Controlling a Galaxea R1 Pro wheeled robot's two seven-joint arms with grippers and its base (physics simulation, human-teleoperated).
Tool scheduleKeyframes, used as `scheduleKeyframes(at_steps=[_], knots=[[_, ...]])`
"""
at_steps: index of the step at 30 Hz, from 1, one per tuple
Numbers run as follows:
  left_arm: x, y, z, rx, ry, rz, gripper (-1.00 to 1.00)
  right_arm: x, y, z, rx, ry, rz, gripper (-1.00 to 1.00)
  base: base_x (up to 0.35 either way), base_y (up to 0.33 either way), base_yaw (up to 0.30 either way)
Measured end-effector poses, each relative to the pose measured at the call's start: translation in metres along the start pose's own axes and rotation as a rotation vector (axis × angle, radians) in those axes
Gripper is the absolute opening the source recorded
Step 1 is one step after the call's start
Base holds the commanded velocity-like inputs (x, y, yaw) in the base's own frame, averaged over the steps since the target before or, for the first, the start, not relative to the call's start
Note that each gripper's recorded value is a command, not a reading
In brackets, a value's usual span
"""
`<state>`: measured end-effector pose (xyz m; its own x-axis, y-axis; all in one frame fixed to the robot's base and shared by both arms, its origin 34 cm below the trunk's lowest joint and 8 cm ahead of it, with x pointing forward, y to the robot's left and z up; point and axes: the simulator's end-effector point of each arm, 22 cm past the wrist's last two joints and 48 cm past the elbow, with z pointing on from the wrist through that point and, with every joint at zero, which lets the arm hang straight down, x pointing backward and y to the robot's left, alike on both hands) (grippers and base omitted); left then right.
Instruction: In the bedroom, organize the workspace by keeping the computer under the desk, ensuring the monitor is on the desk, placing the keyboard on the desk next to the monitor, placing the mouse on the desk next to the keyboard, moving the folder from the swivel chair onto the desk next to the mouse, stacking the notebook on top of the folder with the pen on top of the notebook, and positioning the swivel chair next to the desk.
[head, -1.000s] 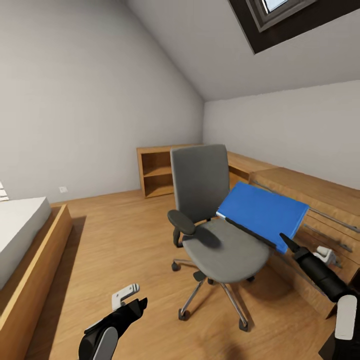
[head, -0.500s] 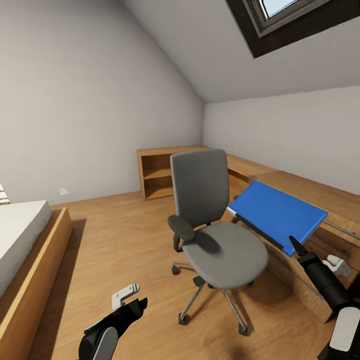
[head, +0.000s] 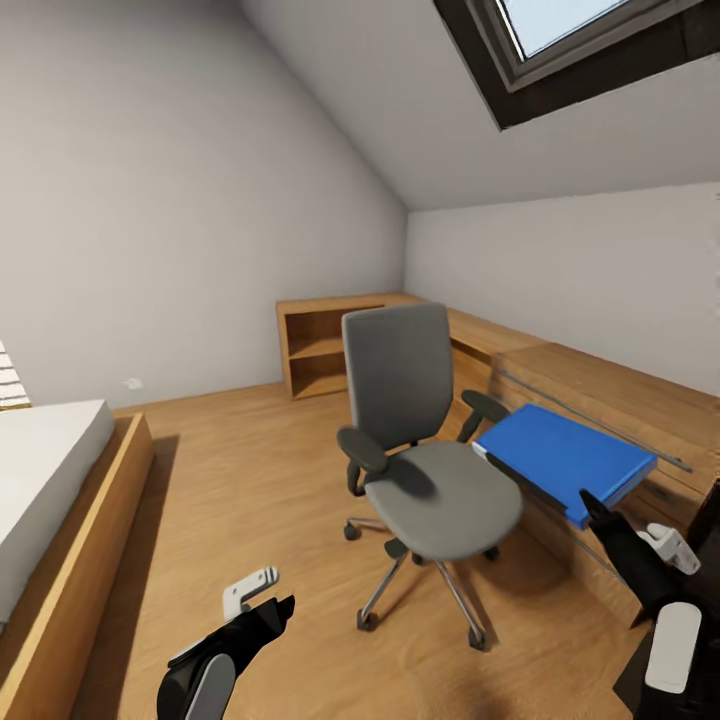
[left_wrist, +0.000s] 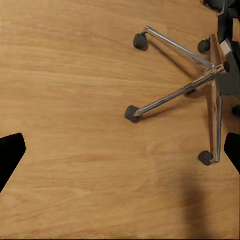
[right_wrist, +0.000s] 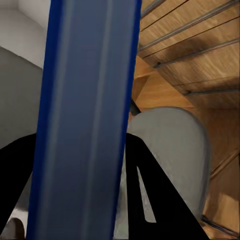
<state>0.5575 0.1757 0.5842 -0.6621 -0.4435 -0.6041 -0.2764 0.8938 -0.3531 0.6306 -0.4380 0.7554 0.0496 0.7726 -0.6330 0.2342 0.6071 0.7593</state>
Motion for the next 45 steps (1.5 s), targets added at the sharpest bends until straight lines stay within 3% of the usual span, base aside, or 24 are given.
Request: scheduleKeyframes(at_steps=[5, 6, 14, 24, 32, 35, 37, 39, 43, 45], knots=[[0.000, 0.000, 0.000, 0.001, 0.000, -0.002, 1.00, 0.000, 0.015, 0.002, -0.068, -0.013, 0.086, -1.00, -0.133, 0.013, 0.000], [-0.001, 0.001, 0.000, 0.001, -0.001, -0.001, 1.00, 0.005, 0.022, 0.004, -0.121, -0.014, 0.162, -1.00, -0.015, 0.001, 0.000], [-0.001, 0.000, 0.000, -0.001, -0.002, 0.001, 1.00, 0.007, 0.029, 0.005, -0.166, -0.017, 0.239, -1.00, -0.075, 0.180, -0.050], [0.002, 0.002, 0.002, -0.004, 0.006, 0.000, 1.00, 0.011, 0.025, 0.006, -0.157, -0.011, 0.243, -1.00, -0.041, 0.223, -0.237], [0.014, 0.007, 0.007, -0.018, 0.033, 0.002, 1.00, 0.013, 0.023, 0.007, -0.154, -0.010, 0.243, -1.00, -0.001, 0.010, -0.243], [0.030, 0.014, 0.013, -0.035, 0.070, 0.005, 1.00, 0.013, 0.023, 0.008, -0.152, -0.009, 0.242, -1.00, 0.000, 0.000, -0.243], [0.054, 0.028, 0.019, -0.065, 0.120, 0.010, 1.00, 0.013, 0.022, 0.008, -0.150, -0.009, 0.240, -1.00, 0.000, 0.000, -0.243], [0.086, 0.059, 0.023, -0.122, 0.160, 0.011, 1.00, 0.014, 0.022, 0.008, -0.148, -0.008, 0.240, -1.00, 0.000, 0.000, -0.243], [0.102, 0.114, 0.024, -0.206, 0.100, 0.003, 1.00, 0.014, 0.021, 0.008, -0.147, -0.007, 0.239, -1.00, 0.000, 0.000, -0.243], [0.116, 0.145, 0.025, -0.249, 0.106, 0.039, 1.00, 0.014, 0.021, 0.008, -0.147, -0.008, 0.237, -1.00, 0.000, 0.000, -0.243]])
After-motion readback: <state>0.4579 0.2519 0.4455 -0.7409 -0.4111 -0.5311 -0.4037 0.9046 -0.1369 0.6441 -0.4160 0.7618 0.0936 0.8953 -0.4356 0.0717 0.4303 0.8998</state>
